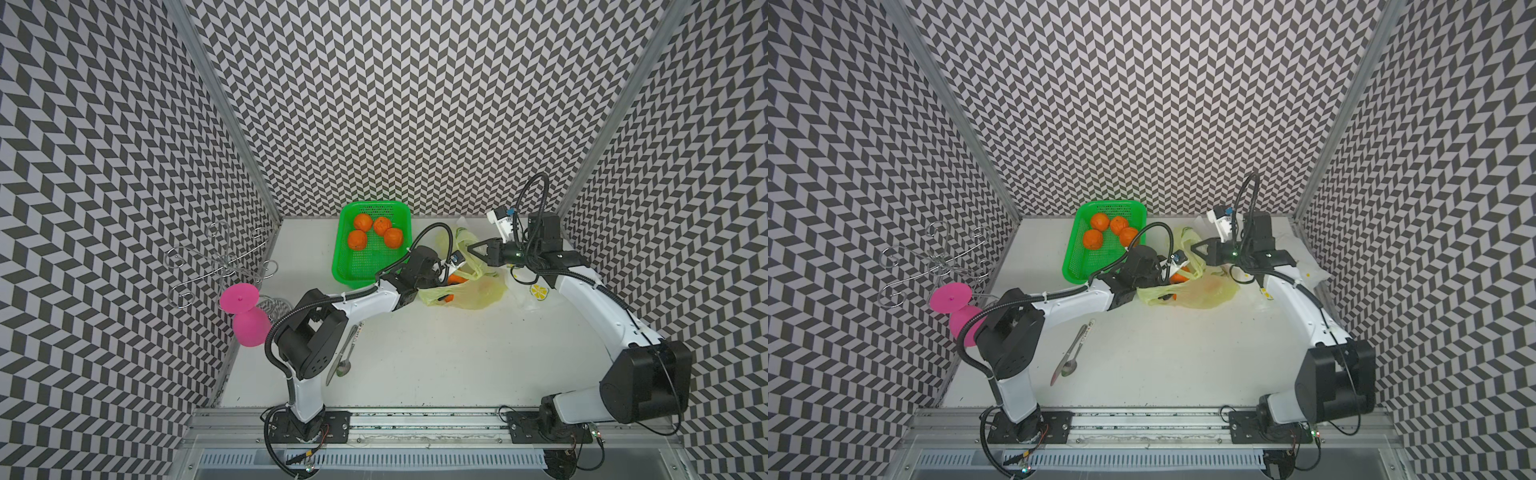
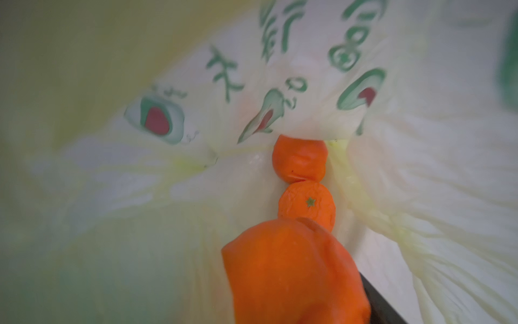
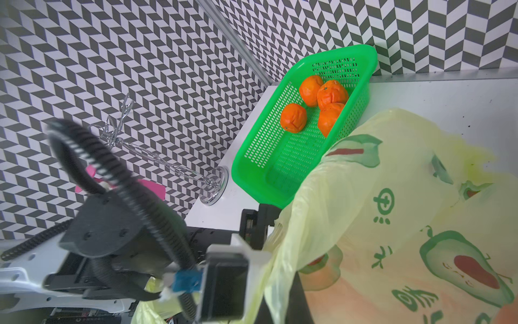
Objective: Place the oranges into plastic bags & tie knots
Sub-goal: Place the orange in the plastic bag.
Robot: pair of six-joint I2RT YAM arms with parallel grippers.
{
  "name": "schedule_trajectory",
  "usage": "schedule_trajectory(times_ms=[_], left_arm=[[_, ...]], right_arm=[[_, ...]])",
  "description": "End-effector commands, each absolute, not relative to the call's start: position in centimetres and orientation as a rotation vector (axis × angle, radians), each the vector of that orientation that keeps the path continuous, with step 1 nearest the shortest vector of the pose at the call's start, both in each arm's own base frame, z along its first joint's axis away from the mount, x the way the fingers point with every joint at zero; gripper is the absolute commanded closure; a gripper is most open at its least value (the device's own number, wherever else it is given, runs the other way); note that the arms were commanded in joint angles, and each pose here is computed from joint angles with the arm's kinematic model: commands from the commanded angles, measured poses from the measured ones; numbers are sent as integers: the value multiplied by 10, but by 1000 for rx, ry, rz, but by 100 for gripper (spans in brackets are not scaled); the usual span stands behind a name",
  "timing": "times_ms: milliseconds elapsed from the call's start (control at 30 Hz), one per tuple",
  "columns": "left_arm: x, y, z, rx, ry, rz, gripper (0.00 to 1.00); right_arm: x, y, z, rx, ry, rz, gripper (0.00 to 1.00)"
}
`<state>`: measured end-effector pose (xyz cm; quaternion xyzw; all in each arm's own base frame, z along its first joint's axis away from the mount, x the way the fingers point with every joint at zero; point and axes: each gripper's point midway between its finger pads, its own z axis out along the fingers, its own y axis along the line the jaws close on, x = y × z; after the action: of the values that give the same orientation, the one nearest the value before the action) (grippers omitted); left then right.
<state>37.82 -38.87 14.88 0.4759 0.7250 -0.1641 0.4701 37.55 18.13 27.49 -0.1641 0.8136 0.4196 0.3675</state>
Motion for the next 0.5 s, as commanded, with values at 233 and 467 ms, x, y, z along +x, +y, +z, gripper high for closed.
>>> schedule_trajectory(times_ms=[233,467], left_arm=[[388,-373,191,1012,1722,-398,15],[358,-354,211,1114,1674,-471,16]], right_arm=[[377,172,295,-422,2014,1025,100],[379,168,296,-425,2013,990,100]])
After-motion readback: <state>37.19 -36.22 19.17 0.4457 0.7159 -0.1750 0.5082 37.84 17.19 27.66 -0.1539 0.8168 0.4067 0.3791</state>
